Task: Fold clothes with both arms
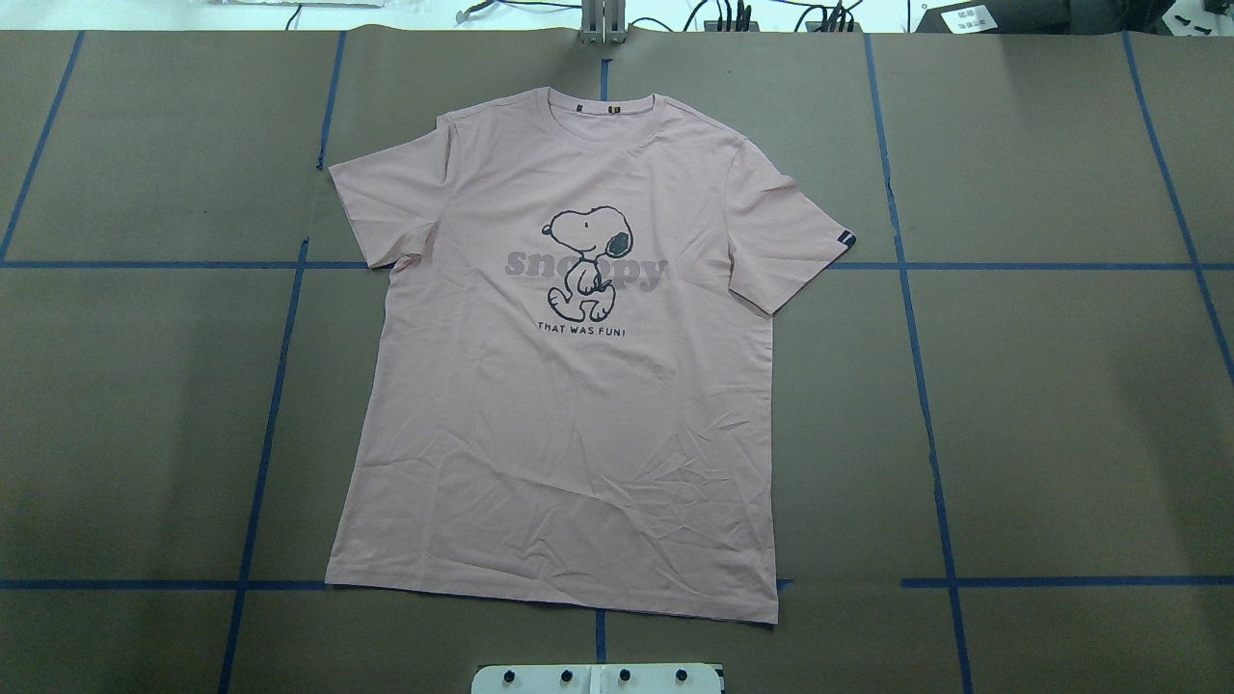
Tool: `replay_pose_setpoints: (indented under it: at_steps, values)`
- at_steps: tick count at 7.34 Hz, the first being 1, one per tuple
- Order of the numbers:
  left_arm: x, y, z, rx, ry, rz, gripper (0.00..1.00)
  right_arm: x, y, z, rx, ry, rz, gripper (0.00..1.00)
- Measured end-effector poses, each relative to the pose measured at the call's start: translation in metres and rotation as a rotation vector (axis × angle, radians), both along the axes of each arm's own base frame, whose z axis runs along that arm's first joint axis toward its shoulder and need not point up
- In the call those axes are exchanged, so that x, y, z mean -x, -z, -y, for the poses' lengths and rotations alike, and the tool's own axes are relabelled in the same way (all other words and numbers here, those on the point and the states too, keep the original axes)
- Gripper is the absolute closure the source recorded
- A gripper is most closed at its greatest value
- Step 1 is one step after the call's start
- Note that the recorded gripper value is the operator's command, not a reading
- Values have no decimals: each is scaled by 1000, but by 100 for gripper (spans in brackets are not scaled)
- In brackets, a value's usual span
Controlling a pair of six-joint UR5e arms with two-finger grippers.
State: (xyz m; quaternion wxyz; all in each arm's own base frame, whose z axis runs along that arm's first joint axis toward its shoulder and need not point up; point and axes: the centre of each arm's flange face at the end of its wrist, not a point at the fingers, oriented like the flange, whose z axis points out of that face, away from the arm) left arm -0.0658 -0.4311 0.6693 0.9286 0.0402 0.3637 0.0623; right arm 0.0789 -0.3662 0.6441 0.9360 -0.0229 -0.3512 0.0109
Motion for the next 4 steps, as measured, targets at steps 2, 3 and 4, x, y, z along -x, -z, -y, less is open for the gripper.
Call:
replay_pose_setpoints:
  at_steps: [2,3,4]
  values:
    - [0,2,1,-6,-2,-1,0,0,0,0,1,-1,0,0]
    - [0,2,1,-8,-3,-7,0,0,3,1,-6,1,1,0]
    - [-2,5,1,-13,-5,-20,0,1,9,3,-23,3,1,0]
